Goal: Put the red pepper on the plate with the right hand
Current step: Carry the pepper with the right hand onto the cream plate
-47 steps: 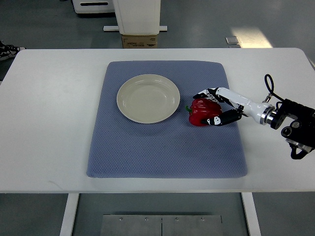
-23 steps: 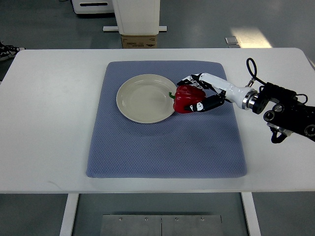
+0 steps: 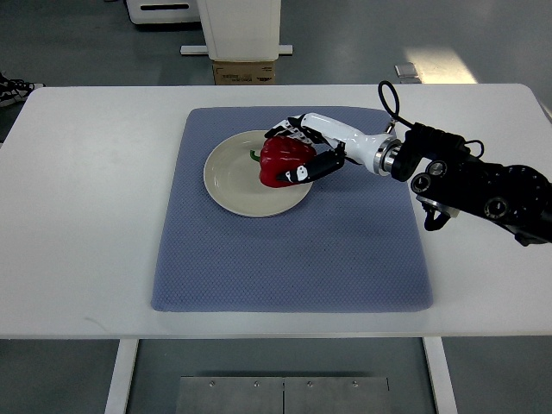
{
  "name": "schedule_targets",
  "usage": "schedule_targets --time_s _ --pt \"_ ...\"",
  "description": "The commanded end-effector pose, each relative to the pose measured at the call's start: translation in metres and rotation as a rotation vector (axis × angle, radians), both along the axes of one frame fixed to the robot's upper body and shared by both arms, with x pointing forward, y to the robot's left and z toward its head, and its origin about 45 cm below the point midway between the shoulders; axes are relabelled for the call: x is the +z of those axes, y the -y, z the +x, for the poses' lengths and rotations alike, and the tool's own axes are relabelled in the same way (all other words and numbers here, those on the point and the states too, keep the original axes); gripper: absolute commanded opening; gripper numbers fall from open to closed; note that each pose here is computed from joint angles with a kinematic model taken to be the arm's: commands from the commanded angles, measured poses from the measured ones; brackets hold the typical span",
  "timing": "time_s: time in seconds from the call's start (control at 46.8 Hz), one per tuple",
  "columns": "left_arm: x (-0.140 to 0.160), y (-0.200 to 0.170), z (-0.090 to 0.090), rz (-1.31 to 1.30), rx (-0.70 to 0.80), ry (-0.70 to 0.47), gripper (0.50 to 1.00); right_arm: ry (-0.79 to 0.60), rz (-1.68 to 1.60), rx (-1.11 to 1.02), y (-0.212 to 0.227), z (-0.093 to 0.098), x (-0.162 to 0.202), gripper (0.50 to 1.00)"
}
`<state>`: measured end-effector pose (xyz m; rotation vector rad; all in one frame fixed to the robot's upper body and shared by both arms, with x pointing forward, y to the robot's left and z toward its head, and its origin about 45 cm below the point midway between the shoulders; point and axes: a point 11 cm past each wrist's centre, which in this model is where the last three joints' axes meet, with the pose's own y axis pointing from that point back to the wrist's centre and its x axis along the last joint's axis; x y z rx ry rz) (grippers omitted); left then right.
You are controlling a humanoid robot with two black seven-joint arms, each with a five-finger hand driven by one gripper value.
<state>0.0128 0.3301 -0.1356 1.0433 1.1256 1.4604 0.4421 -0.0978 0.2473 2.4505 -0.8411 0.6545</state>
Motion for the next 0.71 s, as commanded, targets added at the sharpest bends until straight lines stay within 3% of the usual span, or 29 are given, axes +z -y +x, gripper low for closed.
schedule_targets --time_s 0.0,0.534,0.684 --pt "0.000 0.000 0.000 0.000 0.000 0.000 1.000 -0.005 -0.004 0.010 -0.011 -0.002 -0.001 0.500" --pt "0.000 0.000 0.000 0.000 0.000 0.000 1.000 -0.052 -0.018 -0.010 -0.072 -0.004 -0.009 0.500" --pt "0.000 0.000 0.000 0.000 0.000 0.000 1.000 -0.053 -0.013 -0.116 -0.056 0.011 -0.010 0.500"
